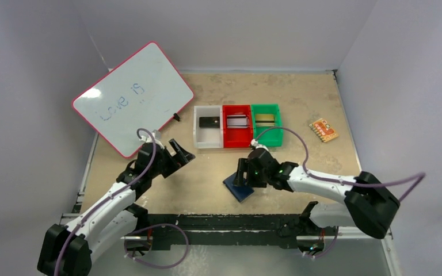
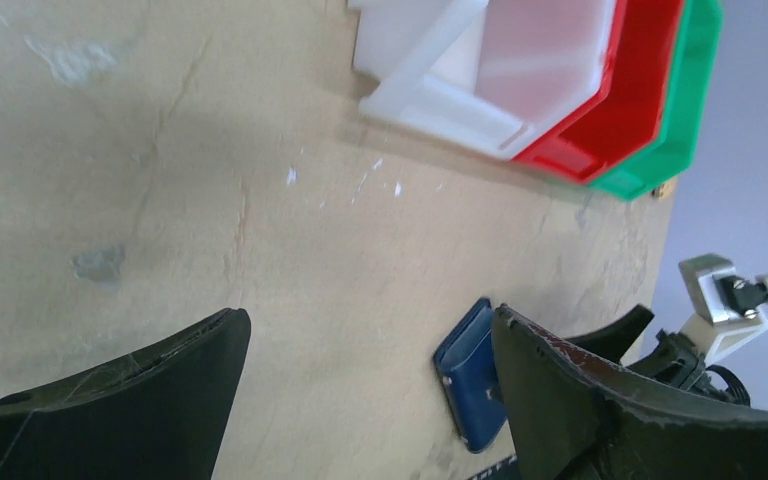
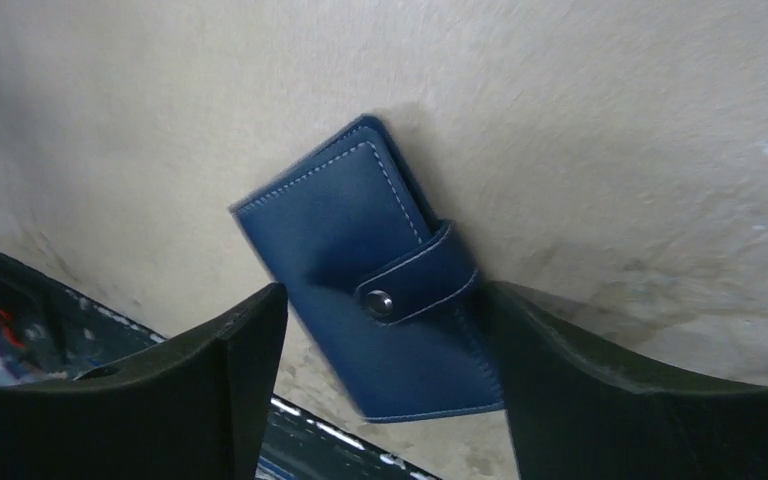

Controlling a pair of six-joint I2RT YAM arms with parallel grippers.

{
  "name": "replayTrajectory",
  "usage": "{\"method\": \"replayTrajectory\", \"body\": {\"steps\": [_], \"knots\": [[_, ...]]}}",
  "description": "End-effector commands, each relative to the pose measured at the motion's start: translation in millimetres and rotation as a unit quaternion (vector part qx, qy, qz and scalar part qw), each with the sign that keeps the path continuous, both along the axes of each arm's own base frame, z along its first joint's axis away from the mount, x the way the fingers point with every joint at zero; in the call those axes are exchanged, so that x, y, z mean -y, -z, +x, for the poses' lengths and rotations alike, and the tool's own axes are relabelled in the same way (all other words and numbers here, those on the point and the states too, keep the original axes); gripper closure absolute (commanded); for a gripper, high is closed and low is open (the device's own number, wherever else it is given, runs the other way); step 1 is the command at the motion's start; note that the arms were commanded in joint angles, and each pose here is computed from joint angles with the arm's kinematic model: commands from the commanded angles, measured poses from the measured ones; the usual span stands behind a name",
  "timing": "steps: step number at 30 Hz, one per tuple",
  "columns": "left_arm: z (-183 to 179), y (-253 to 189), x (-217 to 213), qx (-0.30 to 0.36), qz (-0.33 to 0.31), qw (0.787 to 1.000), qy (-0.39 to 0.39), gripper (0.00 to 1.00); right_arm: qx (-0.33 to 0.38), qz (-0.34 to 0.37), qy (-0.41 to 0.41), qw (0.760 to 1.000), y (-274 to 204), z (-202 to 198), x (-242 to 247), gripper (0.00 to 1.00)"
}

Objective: Take the credit cards out of the card holder

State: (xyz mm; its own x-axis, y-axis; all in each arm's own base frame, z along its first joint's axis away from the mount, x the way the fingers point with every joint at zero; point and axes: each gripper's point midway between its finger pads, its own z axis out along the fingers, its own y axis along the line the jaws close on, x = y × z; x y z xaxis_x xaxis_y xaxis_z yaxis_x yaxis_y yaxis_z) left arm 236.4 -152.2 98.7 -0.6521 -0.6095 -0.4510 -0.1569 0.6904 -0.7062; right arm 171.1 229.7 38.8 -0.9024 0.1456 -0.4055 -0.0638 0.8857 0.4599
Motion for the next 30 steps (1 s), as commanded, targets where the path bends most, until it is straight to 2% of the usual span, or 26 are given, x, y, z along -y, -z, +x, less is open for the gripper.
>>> {"method": "replayTrajectory", "body": {"steps": [1, 7, 11, 17, 20, 24, 30], "knots": [[-11.8, -3.8, 29.4, -0.006, -0.050, 0.996, 0.076, 0.11, -0.022, 0.004, -0.076, 0.997, 12.8, -26.4, -34.6, 0.26], [-21.5, 8.6, 34.1, -0.024, -0.039, 0.994, 0.094, 0.18, -0.026, -0.109, -0.052, 0.992, 33.1, -28.3, -39.5, 0.42], [-29.4, 15.2, 38.5, -0.036, -0.026, 0.993, 0.109, 0.24, -0.027, -0.142, -0.037, 0.989, 41.1, -28.3, -48.7, 0.55], [-42.6, 29.3, 32.2, -0.058, 0.029, 0.993, 0.103, 0.33, -0.015, -0.182, -0.003, 0.983, 43.0, -23.9, -50.3, 0.66], [-47.1, 30.8, 33.2, -0.059, 0.033, 0.992, 0.104, 0.37, -0.014, -0.171, 0.007, 0.985, 37.9, -23.6, -51.6, 0.71], [-51.3, 34.5, 38.1, -0.060, 0.045, 0.991, 0.111, 0.40, -0.012, -0.103, -0.017, 0.994, 24.4, -25.4, -72.6, 0.77], [-58.5, 51.4, 50.8, -0.075, 0.089, 0.985, 0.129, 0.41, -0.035, 0.000, -0.026, 0.999, 19.3, -23.2, -97.4, 0.78]]}}
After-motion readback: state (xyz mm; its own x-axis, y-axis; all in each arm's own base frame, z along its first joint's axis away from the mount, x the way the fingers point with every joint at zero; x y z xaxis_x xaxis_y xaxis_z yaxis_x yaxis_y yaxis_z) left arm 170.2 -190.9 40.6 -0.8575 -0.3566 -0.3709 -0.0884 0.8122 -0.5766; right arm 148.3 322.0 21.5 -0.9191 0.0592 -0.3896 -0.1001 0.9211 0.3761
